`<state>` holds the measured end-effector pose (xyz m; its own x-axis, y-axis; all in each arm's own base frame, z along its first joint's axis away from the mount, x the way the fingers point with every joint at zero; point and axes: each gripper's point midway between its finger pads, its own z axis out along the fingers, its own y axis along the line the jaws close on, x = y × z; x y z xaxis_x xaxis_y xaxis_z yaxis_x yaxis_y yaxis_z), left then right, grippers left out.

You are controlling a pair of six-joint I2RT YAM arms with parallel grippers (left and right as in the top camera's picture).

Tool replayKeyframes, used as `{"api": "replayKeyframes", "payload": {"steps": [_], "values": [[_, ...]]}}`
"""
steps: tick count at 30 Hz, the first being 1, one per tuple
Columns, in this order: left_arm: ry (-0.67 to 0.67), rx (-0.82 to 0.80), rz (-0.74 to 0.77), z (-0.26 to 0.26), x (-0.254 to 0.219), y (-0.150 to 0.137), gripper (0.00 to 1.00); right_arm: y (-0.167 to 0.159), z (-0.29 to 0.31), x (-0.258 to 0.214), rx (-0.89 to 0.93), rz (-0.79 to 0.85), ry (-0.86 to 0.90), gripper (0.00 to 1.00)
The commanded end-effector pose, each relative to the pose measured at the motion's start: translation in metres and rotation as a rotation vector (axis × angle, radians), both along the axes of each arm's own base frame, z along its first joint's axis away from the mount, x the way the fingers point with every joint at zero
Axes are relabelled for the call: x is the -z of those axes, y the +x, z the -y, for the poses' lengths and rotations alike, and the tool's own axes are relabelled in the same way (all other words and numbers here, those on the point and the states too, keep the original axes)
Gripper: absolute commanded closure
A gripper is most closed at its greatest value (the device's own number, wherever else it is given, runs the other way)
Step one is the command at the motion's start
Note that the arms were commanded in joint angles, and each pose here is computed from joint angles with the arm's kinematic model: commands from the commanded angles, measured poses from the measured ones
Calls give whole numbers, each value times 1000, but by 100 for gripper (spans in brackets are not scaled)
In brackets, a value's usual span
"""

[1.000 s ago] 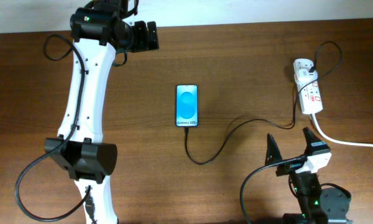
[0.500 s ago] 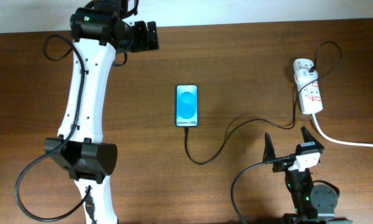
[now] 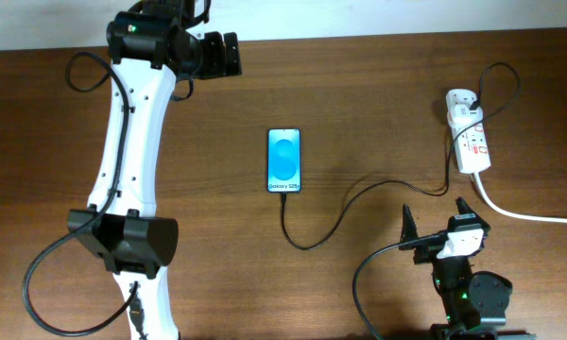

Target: Plug charger to phone and switch on socket

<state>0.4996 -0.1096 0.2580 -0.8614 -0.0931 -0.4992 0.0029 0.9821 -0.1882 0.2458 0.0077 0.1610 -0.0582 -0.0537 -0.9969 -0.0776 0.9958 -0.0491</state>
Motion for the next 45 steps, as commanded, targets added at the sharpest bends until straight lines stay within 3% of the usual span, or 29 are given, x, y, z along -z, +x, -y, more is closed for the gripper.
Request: {"api": "replayKeyframes", "payload": {"steps": [1,34,37,41,45], "values": [[13,-2,-7,-2,5,1,1,0,1,3,9,-7,13,2],[13,-1,-7,-1,4,1,1,0,1,3,9,-7,13,2],[25,-1,-70,-6,5,-21,1,0,1,3,9,-7,13,2],[114,-56,-37,-28,2,-40,1,0,1,3,9,-7,13,2],[182,-97,-24,-52,-16,-88,1,0,1,3,9,-7,13,2]]}}
